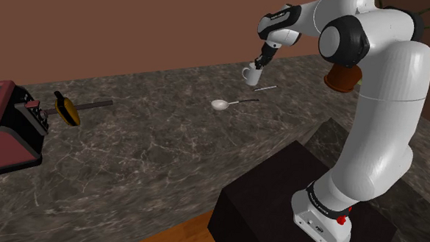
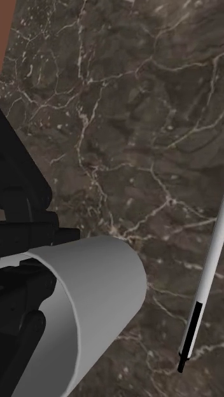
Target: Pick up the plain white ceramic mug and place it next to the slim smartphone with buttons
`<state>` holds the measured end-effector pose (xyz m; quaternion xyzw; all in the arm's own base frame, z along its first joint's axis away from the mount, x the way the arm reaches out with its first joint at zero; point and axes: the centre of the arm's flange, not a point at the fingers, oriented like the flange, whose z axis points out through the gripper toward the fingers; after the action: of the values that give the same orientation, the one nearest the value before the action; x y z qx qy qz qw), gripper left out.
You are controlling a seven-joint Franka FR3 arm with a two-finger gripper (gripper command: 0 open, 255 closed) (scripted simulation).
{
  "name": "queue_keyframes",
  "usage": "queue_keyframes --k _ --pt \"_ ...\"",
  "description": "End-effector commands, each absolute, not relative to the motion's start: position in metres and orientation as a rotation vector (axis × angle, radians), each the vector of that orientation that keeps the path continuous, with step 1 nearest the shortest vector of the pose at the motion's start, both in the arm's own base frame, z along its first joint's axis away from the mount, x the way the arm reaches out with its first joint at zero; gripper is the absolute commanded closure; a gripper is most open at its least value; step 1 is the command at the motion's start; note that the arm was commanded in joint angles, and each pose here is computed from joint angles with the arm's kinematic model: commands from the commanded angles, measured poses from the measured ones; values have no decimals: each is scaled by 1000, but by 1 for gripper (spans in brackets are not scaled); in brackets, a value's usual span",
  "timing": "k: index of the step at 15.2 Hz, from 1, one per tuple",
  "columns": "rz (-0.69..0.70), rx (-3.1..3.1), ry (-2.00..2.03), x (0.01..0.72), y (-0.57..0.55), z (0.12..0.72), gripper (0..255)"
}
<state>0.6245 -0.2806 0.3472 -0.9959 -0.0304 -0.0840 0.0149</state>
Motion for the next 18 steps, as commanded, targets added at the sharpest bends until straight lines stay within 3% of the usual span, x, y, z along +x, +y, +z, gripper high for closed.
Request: queue_keyframes --k 1,18 --pt "-262 -3099 -95 625 -281 347 255" --pt "-262 -3099 -95 625 -281 437 255"
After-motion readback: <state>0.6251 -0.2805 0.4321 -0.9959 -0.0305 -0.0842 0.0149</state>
